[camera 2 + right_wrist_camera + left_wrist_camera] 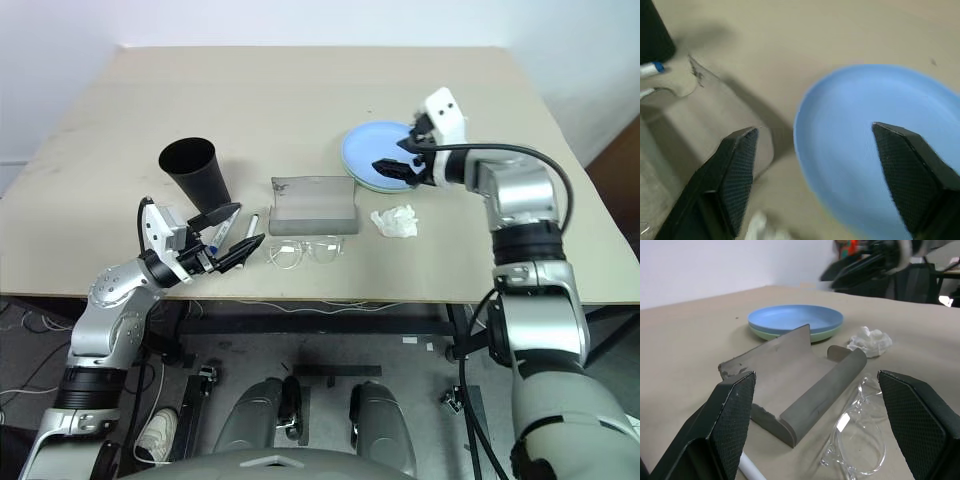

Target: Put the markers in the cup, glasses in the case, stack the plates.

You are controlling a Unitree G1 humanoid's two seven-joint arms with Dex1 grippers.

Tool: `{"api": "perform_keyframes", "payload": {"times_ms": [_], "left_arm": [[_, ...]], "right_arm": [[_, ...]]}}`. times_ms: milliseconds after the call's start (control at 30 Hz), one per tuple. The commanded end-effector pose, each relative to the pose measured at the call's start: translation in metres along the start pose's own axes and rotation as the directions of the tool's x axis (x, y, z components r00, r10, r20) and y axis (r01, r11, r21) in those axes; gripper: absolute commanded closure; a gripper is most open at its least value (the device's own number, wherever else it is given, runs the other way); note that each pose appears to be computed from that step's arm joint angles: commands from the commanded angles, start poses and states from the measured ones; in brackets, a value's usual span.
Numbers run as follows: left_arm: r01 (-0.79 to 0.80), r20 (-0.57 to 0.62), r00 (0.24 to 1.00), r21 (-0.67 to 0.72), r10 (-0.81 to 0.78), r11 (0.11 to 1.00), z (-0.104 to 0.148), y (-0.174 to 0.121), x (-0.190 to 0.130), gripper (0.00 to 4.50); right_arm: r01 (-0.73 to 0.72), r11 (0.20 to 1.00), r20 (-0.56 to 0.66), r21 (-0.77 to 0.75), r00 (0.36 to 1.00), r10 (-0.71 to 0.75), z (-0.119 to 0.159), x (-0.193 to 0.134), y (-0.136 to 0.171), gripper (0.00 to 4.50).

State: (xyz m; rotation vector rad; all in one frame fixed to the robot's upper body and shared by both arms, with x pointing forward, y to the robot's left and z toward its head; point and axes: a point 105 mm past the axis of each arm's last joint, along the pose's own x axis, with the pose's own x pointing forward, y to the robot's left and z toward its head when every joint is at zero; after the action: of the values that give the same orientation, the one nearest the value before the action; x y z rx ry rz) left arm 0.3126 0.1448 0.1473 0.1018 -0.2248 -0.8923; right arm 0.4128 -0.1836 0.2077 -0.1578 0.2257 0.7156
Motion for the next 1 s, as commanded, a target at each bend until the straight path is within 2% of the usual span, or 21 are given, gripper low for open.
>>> {"api": "perform_keyframes", "payload": {"times_ms": [33, 233, 367, 533, 667, 800, 1000], "left_arm": [[0.015, 0.023, 1.000, 0.028, -0.016, 0.999, 0.009, 0.000, 0.001, 0.41], [0.021, 0.023, 0.999, 0.032, -0.022, 0.999, 0.011, 0.003, 0.004, 0.41], [0.020, 0.030, 0.999, 0.034, -0.021, 0.999, 0.013, 0.005, 0.006, 0.41], [0.023, 0.021, 1.000, 0.036, -0.023, 0.999, 0.011, 0.005, 0.004, 0.41], [0.015, 0.024, 1.000, 0.041, -0.016, 0.999, 0.013, 0.006, 0.005, 0.41], [0.013, 0.026, 1.000, 0.039, -0.014, 0.999, 0.015, 0.005, 0.006, 0.41], [0.007, 0.024, 1.000, 0.041, -0.008, 0.999, 0.016, 0.003, 0.007, 0.41]], "right_arm": [[-0.002, 0.999, 0.056, 0.035, 0.998, 0.000, 0.013, -0.023, 0.001, 0.04], [-0.061, 0.996, -0.097, 0.062, 0.993, 0.067, -0.030, -0.033, 0.019, 0.04], [-0.114, 0.990, -0.142, 0.079, 0.982, 0.125, -0.048, -0.032, 0.034, 0.04], [-0.115, 0.993, -0.171, 0.034, 0.978, 0.119, -0.063, -0.027, 0.040, 0.04], [-0.058, 0.998, -0.228, 0.006, 0.972, 0.057, -0.079, -0.024, 0.031, 0.04], [-0.030, 0.999, -0.271, -0.011, 0.962, 0.026, -0.090, -0.025, 0.024, 1.24], [0.011, 0.999, -0.215, -0.040, 0.977, -0.019, -0.072, -0.026, 0.011, 3.32]]}}
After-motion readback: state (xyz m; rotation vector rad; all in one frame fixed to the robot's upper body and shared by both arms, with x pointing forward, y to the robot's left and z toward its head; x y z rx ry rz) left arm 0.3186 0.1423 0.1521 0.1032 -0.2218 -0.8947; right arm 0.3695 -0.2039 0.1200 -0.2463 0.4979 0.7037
